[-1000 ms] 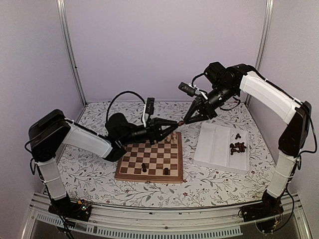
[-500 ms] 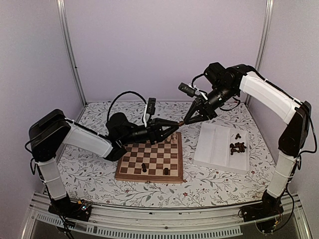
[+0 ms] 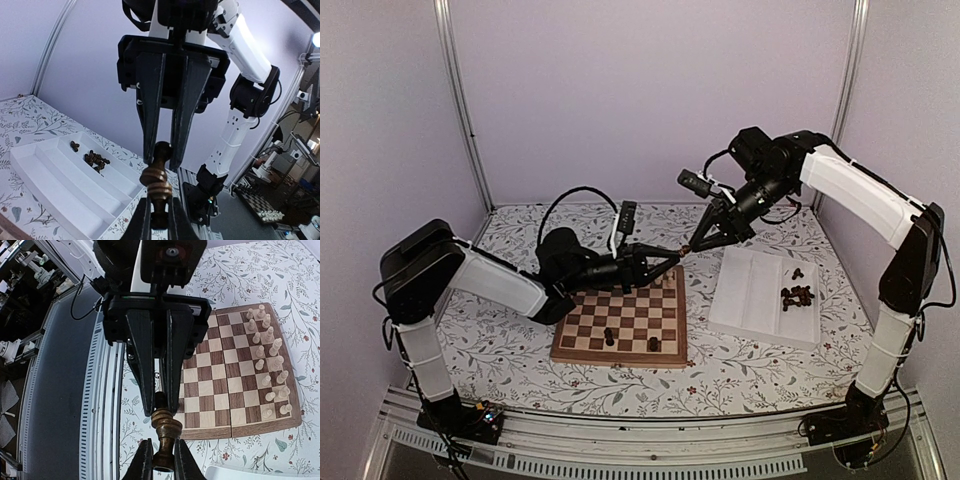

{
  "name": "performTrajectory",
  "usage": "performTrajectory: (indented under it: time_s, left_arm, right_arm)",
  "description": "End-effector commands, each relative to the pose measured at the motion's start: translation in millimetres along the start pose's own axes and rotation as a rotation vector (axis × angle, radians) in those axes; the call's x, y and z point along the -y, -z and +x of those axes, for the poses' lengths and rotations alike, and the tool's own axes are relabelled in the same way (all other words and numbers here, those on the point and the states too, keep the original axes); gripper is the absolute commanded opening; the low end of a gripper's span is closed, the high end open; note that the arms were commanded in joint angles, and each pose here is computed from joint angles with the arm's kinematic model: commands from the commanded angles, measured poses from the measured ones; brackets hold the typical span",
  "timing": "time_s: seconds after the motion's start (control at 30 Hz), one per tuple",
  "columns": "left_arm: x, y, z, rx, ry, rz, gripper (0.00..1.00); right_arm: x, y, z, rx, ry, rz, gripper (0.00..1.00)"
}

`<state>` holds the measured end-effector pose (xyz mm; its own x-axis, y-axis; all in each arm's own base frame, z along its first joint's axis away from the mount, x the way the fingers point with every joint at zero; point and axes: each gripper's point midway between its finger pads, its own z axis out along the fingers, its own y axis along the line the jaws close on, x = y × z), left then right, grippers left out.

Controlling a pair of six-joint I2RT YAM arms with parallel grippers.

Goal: Set up the chess pieces on the board
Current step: Pick up the chess piece from the storage box, then place the chess piece on the chessboard.

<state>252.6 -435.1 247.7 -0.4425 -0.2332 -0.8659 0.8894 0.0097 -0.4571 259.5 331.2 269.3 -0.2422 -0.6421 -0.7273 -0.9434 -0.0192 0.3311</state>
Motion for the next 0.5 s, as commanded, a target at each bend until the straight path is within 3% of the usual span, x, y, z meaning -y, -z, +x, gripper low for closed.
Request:
performTrajectory:
  time_s: [0.0,0.1,0.17,0.27,0.3,0.47]
  left_arm:
    - [11.9,3.3,-11.2,-0.054,-0.017,-0.030,0.05]
    - [4.1,11.0,-13.0,-0.197,-0.040,-0.185,0.05]
    - [-18.2,28.9,-10.7,-0.344,-0.058,-0.409,0.05]
    - [-36.0,79.5,-4.7,-0.574,-0.070,-0.679,0.05]
    - [-37.1,103.8,4.4,-0.677,-0.047,-0.755,0.05]
    - [-40.5,195.4,25.9,-0.966,0.113,-1.043,0.06]
  right_arm:
    - [11.8,-7.3,19.6,-0.055,0.022,0.062,0.08]
    - [22.8,-7.3,34.4,-0.092,0.031,0.146,0.08]
    - [33.2,-6.6,47.9,-0.130,0.034,0.223,0.08]
    - [45.5,-6.8,68.9,-0.181,0.040,0.310,0.08]
    - [48.9,-7.4,75.2,-0.195,0.043,0.331,0.08]
    - [58.4,-15.6,96.8,-0.241,0.030,0.363,0.08]
